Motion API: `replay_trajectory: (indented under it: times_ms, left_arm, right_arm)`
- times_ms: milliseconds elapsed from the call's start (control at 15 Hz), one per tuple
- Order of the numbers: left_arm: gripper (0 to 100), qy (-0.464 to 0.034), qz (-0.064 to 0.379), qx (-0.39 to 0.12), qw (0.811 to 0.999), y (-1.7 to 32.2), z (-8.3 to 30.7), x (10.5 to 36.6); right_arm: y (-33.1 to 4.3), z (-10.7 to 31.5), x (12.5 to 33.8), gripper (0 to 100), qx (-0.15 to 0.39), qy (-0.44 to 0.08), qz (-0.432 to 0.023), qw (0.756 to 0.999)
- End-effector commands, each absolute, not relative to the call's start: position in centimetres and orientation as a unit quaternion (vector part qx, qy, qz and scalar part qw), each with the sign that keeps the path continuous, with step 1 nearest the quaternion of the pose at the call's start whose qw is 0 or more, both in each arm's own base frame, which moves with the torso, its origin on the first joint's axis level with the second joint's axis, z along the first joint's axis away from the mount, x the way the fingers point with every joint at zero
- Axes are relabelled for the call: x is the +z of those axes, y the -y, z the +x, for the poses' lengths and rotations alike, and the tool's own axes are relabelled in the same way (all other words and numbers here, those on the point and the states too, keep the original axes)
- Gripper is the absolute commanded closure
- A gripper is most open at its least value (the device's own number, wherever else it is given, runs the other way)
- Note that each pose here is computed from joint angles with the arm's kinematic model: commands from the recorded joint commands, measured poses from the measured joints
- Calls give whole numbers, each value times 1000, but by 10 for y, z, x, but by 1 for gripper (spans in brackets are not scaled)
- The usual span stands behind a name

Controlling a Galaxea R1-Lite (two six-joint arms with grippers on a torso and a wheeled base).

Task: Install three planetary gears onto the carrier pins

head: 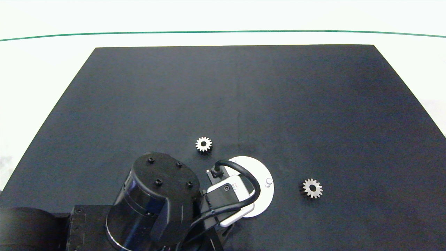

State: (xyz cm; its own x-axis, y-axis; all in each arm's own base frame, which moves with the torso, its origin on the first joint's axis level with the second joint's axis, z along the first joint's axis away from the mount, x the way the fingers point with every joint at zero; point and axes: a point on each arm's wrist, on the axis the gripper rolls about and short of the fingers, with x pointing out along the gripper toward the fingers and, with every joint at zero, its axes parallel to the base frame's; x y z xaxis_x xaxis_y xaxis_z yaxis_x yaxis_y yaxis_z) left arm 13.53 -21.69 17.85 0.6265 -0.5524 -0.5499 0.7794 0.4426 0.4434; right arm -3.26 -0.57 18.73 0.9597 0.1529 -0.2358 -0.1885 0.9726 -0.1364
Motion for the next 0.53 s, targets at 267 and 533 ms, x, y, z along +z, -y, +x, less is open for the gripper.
replay_trajectory:
  times_ms: [267, 533]
  left_arm:
    - [87, -165, 352, -400, 830, 234, 144, 183]
    - [87, -171, 355, -400, 828, 242, 150, 179]
  right_arm:
    - [6, -33, 187, 0, 87, -115, -80, 986]
    - [6, -33, 187, 0, 87, -115, -80, 986]
